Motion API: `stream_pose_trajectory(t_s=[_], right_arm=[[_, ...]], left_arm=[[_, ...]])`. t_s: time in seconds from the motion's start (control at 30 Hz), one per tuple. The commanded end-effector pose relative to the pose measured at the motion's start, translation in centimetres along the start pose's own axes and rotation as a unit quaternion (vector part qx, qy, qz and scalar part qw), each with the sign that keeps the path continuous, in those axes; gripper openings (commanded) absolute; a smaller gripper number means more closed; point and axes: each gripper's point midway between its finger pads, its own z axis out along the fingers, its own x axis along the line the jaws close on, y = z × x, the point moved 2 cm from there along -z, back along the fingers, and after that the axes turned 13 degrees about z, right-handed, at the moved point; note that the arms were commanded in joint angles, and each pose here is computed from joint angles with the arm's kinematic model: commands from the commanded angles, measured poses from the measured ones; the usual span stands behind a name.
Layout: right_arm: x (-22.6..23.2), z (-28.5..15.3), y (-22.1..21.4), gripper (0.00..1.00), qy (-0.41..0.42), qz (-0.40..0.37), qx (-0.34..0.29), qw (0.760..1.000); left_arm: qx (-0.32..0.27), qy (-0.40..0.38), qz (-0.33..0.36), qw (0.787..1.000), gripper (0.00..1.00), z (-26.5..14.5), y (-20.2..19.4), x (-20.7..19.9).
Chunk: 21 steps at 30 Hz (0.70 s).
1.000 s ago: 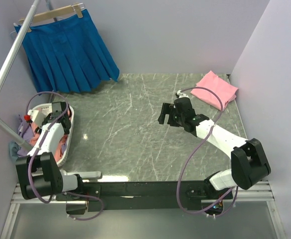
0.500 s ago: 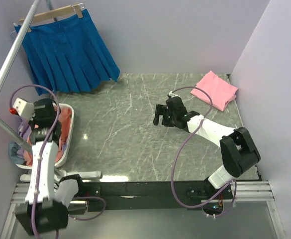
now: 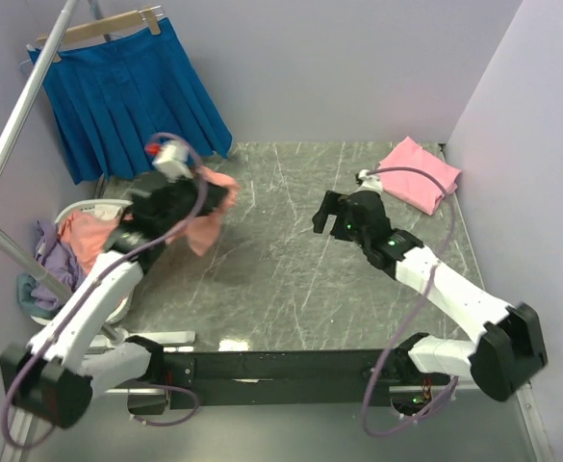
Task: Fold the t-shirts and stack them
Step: Move the tshirt to the center of the board
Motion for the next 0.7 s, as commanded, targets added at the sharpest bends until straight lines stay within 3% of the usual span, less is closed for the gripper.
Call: stream_pose_trajectory(t_s=[0.0,0.2,0.43,0.47,0.53,0.6,0.63,0.67], right_arm=[[0.1,-2.9,2.5,1.00,0.007,0.024,-0.066,0.998],[-1.8,-5.5,3.4,1.00,-0.017,0.034,-0.105,0.994],[-4.3,-6.2,3.7,1.00,-0.075,0.033,-0.128,0.988],[-5.0,-6.3,3.8,1.00,-0.092,0.031,-0.135,0.986],[-5.5,-6.4,3.8,1.00,-0.103,0.033,-0.141,0.984],[-5.9,-6.5,3.7,1.00,-0.106,0.031,-0.145,0.983],[-5.9,-6.4,3.7,1.00,-0.106,0.030,-0.145,0.983],[-5.9,-6.3,3.5,1.00,-0.102,0.030,-0.145,0.984]], left_arm=[[0.024,-0.114,0.063,0.991,0.02,3.8,-3.5,-6.2],[0.135,-0.151,0.114,0.973,0.01,9.3,-13.4,-12.9],[0.180,-0.190,0.155,0.953,0.01,10.9,-20.3,-20.8],[0.177,-0.197,0.159,0.951,0.22,11.0,-20.0,-21.7],[0.174,-0.214,0.172,0.946,0.52,10.5,-20.6,-22.9],[0.151,-0.195,0.185,0.951,0.70,10.1,-19.9,-22.7],[0.141,-0.185,0.185,0.955,0.89,9.9,-19.4,-22.6],[0.118,-0.143,0.177,0.967,0.98,9.6,-17.9,-21.3]])
